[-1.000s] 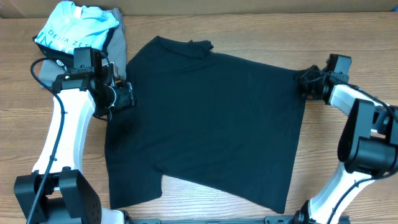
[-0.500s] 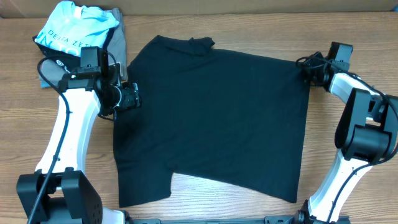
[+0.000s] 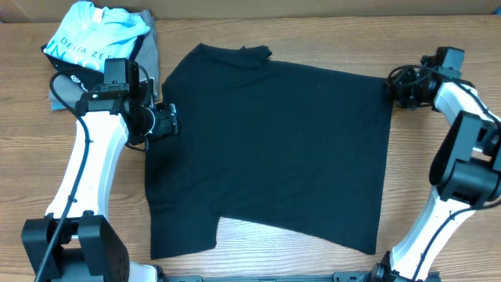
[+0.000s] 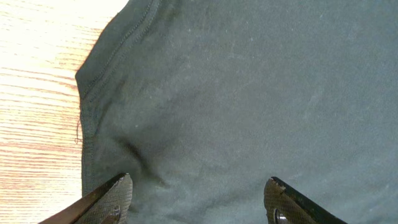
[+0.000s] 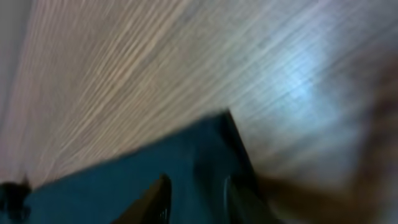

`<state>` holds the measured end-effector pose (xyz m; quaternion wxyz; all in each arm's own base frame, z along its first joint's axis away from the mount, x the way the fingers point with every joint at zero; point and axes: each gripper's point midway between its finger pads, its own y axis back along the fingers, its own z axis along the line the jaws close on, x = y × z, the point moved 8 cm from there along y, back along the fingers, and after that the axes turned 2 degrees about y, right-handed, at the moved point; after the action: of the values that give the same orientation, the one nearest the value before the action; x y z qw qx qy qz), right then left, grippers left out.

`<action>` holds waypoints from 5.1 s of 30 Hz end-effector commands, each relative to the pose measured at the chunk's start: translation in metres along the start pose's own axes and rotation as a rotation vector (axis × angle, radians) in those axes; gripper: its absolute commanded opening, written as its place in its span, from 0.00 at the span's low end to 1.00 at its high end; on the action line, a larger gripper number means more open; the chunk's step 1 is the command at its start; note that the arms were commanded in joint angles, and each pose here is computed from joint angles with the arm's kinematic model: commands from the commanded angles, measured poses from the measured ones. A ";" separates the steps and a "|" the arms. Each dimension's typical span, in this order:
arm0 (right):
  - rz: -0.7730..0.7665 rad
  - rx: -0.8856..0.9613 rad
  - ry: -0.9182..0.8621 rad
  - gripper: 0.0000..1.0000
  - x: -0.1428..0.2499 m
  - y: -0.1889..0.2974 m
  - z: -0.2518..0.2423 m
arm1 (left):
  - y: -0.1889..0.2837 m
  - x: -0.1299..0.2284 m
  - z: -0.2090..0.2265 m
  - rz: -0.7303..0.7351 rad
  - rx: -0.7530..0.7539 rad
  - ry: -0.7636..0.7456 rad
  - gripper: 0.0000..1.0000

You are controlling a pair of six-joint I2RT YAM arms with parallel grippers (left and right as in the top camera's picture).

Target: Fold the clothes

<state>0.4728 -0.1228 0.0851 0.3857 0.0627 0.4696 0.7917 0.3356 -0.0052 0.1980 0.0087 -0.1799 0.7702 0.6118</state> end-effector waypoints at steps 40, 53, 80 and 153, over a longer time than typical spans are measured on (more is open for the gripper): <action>-0.063 0.123 -0.111 0.04 0.012 -0.093 -0.009 | 0.003 -0.004 -0.005 -0.023 0.020 -0.051 0.73; -0.065 0.028 0.167 0.53 -0.041 0.005 0.037 | 0.003 -0.007 -0.006 -0.042 0.024 -0.055 0.73; -0.096 0.098 0.358 0.22 -0.020 -0.029 0.024 | 0.001 -0.005 -0.015 -0.037 0.032 -0.080 0.73; -0.120 -0.030 0.212 0.69 0.074 0.296 0.113 | -0.067 0.199 -0.005 0.632 -0.188 -0.041 0.70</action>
<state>0.3065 -0.0700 0.3673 0.3845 -0.0629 0.4938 0.7774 0.1852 -0.0734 0.0978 -0.1784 0.0572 0.7288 0.6586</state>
